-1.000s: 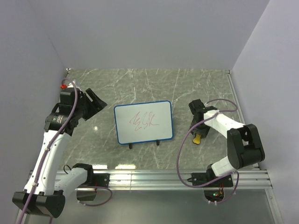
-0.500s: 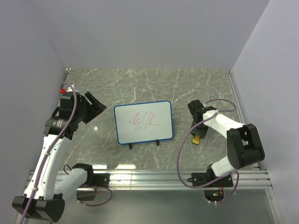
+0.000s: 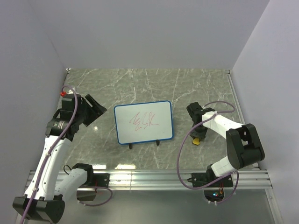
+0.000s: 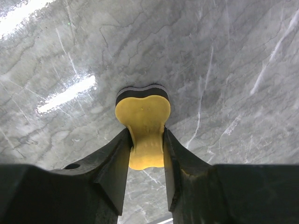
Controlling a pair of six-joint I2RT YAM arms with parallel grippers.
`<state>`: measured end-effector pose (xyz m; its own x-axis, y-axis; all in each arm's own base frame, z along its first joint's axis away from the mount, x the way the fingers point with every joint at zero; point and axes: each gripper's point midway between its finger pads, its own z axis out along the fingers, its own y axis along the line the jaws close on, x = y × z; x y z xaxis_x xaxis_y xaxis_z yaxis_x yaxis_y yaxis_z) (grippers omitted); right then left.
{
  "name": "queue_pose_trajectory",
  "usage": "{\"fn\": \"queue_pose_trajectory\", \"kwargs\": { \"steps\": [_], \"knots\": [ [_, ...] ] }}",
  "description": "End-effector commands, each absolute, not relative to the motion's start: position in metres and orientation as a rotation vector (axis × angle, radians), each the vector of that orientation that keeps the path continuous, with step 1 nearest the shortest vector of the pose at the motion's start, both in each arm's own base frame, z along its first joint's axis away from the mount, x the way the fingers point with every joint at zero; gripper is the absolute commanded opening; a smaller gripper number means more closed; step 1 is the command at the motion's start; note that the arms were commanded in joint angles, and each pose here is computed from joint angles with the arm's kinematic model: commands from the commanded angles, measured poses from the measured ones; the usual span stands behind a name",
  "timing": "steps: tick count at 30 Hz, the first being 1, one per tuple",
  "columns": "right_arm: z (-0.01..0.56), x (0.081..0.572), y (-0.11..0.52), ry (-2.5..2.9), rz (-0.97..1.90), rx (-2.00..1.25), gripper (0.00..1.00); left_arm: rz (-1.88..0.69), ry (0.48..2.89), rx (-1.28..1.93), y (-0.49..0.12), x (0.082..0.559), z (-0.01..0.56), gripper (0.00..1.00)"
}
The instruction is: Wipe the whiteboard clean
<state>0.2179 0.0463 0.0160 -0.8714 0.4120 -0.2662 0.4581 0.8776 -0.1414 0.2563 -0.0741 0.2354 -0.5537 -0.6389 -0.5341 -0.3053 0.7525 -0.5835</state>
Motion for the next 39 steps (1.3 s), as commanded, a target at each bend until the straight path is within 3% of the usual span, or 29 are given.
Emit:
{"fn": "queue_pose_trajectory", "kwargs": {
  "steps": [1,4,9,13,19,25,31,39],
  "knots": [
    [0.016,0.216,0.044,2.82,-0.338,0.669,0.37,-0.571,2.143,-0.712,-0.074,0.258,0.241,0.69],
    [0.014,0.216,0.044,2.828,-0.347,0.673,0.35,-0.565,2.148,-0.713,-0.074,0.258,0.24,0.69],
    [0.012,0.216,0.045,2.843,-0.349,0.667,0.16,-0.561,2.165,-0.656,-0.077,0.261,0.241,0.71],
    [0.02,0.224,0.053,2.826,-0.282,0.658,0.0,-0.483,2.221,-0.561,-0.074,0.27,0.233,0.84],
    [0.1,0.267,0.104,2.686,0.043,0.562,0.0,-0.538,2.218,-0.449,-0.087,0.295,0.22,0.79],
    [0.176,0.279,0.134,2.559,0.192,0.488,0.0,-0.656,1.995,-0.253,-0.102,0.308,0.226,0.81],
    [0.203,0.264,0.169,2.528,0.371,0.377,0.0,-0.844,1.955,-0.107,-0.122,0.311,0.208,0.79],
    [0.202,0.245,0.183,2.568,0.33,0.301,0.0,-0.966,1.958,-0.084,-0.129,0.336,0.193,0.72]
  ]
}}
